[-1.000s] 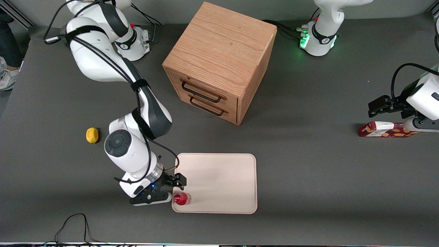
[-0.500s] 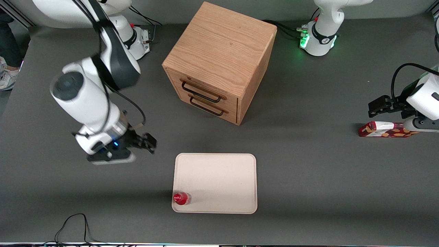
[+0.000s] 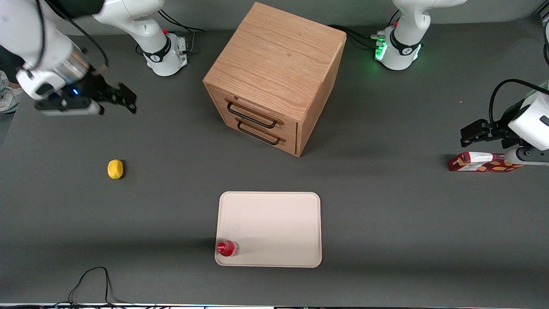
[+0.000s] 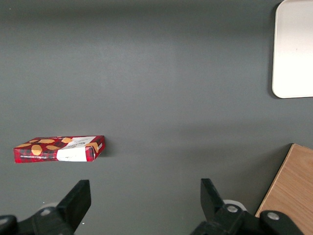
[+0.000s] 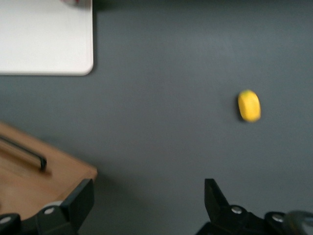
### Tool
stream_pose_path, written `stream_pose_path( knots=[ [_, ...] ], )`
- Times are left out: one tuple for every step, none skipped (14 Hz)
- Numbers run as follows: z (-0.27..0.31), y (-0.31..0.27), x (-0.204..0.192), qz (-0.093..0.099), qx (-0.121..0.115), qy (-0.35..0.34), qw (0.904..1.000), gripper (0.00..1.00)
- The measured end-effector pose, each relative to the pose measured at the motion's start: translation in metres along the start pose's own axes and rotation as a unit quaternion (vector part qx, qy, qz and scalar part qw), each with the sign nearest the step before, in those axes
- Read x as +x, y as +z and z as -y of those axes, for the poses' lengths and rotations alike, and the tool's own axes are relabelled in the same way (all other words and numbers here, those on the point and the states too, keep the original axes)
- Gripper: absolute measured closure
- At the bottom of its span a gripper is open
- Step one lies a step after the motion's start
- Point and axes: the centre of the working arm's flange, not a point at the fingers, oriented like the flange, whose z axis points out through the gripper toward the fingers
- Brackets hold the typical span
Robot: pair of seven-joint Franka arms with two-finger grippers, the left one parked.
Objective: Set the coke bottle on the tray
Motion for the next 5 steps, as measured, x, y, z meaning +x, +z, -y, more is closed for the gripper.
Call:
stream_pose_path(
  knots=[
    [-0.01,-0.014,-0.013,0.004,-0.009,-0.015,0.9998,0.0],
    [-0.015,-0.023,-0.019,0.01,-0.022,-0.023,0.9994,0.0],
    [-0.016,-0.029,-0.019,0.014,-0.029,-0.024,0.9992,0.0],
    [-0.016,-0.031,-0.014,0.019,-0.032,-0.024,0.999,0.0],
    [-0.016,-0.031,-0.008,0.024,-0.035,-0.022,0.9989,0.0]
  ],
)
